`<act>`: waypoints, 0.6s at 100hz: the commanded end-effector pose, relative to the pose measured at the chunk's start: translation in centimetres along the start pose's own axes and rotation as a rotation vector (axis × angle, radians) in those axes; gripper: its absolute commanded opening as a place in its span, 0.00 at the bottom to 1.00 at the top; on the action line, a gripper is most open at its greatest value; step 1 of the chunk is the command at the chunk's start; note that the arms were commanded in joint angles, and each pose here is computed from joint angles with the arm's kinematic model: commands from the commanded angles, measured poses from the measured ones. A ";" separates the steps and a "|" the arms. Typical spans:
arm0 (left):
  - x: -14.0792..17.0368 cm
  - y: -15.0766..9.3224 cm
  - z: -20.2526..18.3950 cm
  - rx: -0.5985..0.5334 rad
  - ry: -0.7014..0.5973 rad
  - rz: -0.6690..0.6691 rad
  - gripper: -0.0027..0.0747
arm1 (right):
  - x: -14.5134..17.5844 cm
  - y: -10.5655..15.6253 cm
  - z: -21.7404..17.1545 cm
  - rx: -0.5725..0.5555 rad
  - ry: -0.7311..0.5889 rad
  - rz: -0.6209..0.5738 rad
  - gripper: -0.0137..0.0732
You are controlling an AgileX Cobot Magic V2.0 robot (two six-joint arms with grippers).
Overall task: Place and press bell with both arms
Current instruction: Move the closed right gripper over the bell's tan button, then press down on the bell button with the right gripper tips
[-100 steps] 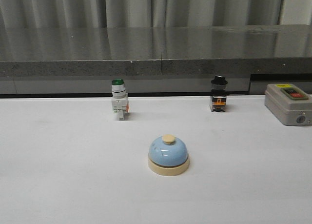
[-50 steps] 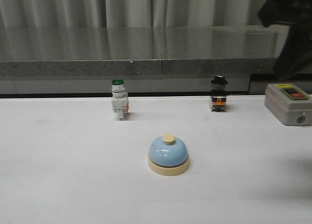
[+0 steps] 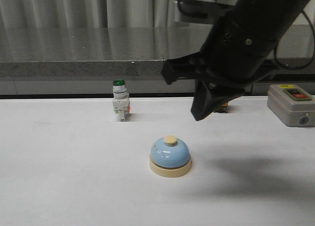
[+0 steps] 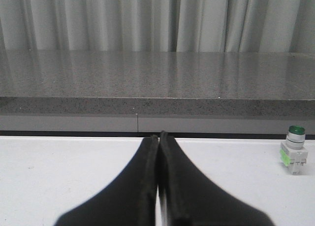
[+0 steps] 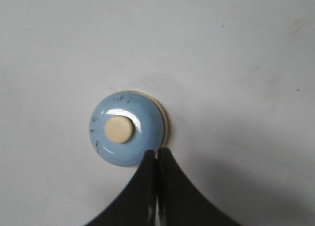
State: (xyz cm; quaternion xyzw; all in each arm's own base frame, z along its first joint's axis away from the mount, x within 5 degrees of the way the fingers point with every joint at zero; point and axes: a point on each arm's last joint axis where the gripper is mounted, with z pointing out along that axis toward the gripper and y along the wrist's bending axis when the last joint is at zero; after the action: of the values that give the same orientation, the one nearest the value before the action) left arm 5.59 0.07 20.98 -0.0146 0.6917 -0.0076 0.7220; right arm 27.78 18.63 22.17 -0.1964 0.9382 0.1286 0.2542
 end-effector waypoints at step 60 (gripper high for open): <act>1.0 0.0 -0.1 0.005 -0.056 -0.012 0.01 | -1.9 2.6 2.1 -0.048 -0.085 -0.042 0.08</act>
State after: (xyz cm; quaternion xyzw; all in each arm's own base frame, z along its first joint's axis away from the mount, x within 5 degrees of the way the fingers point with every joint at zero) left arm 5.59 0.07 20.98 -0.0146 0.6917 -0.0076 0.7220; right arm 28.49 21.74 19.84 -0.2223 0.9328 0.1347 0.2495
